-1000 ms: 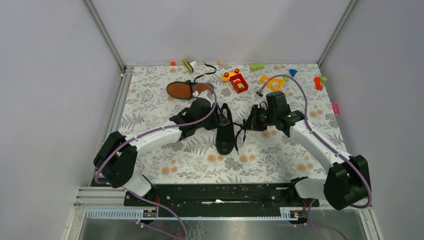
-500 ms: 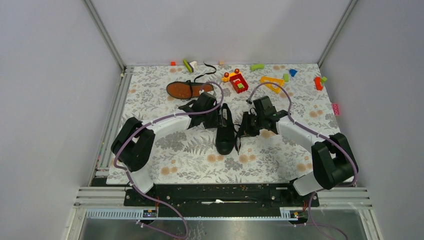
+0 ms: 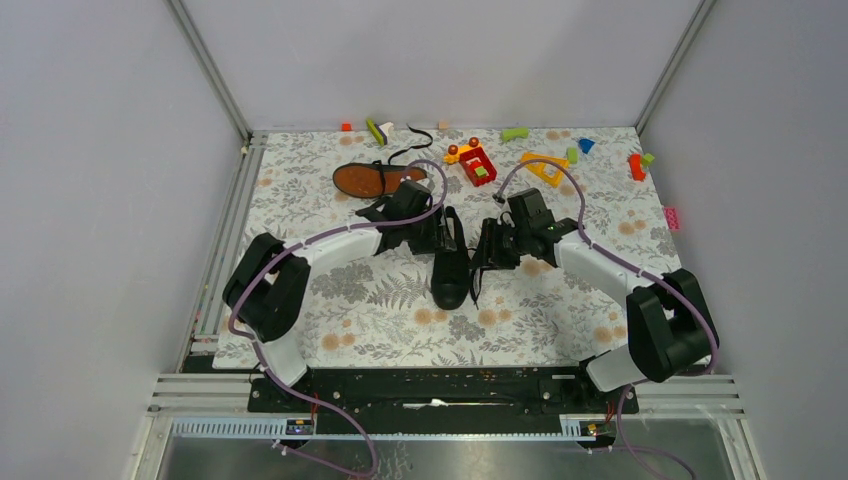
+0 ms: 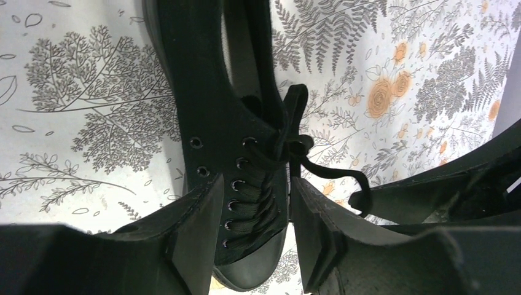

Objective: Tie the shoes

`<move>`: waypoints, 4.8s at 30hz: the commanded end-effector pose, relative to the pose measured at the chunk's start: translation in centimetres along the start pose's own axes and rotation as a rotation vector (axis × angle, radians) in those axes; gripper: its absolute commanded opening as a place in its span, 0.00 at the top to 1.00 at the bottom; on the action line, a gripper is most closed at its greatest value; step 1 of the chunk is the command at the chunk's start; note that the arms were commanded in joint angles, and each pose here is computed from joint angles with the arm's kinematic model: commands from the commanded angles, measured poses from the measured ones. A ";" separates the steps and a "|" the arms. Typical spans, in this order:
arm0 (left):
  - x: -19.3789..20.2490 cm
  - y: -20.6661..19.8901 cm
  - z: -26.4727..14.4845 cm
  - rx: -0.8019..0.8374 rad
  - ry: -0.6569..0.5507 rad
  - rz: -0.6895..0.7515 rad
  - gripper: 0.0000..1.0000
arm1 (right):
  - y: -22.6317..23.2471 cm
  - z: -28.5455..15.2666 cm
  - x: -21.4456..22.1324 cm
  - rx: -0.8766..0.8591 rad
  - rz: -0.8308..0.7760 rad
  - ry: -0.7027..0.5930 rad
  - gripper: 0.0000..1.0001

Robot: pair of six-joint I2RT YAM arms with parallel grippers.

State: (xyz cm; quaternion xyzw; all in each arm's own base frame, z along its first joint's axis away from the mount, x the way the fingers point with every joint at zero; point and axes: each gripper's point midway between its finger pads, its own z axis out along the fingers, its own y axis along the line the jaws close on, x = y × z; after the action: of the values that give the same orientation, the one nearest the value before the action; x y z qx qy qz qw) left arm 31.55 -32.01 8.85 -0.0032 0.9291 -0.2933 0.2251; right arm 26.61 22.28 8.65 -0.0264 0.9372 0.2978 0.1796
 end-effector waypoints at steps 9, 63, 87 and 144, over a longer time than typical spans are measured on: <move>-2.6 -1.6 0.5 0.076 -0.042 0.011 0.59 | 3.2 -0.4 1.0 -0.132 0.008 0.009 0.93; -3.1 -0.8 -1.2 0.165 -0.004 0.037 0.92 | -4.3 3.0 4.2 0.259 -0.149 0.064 0.55; -2.8 -0.9 -2.3 0.207 0.005 0.022 0.92 | -5.9 0.9 2.2 0.513 -0.281 -0.064 1.00; -1.4 1.4 -1.2 0.311 -0.006 -0.189 0.89 | 3.7 5.1 -7.7 0.125 -0.174 -0.084 1.00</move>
State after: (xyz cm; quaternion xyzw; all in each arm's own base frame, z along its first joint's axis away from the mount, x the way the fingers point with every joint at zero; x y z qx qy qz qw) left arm 31.65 -29.51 7.74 -0.0772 0.8785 -0.4377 0.1754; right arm 33.46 27.77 8.98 -0.0677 0.9424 0.2378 0.2252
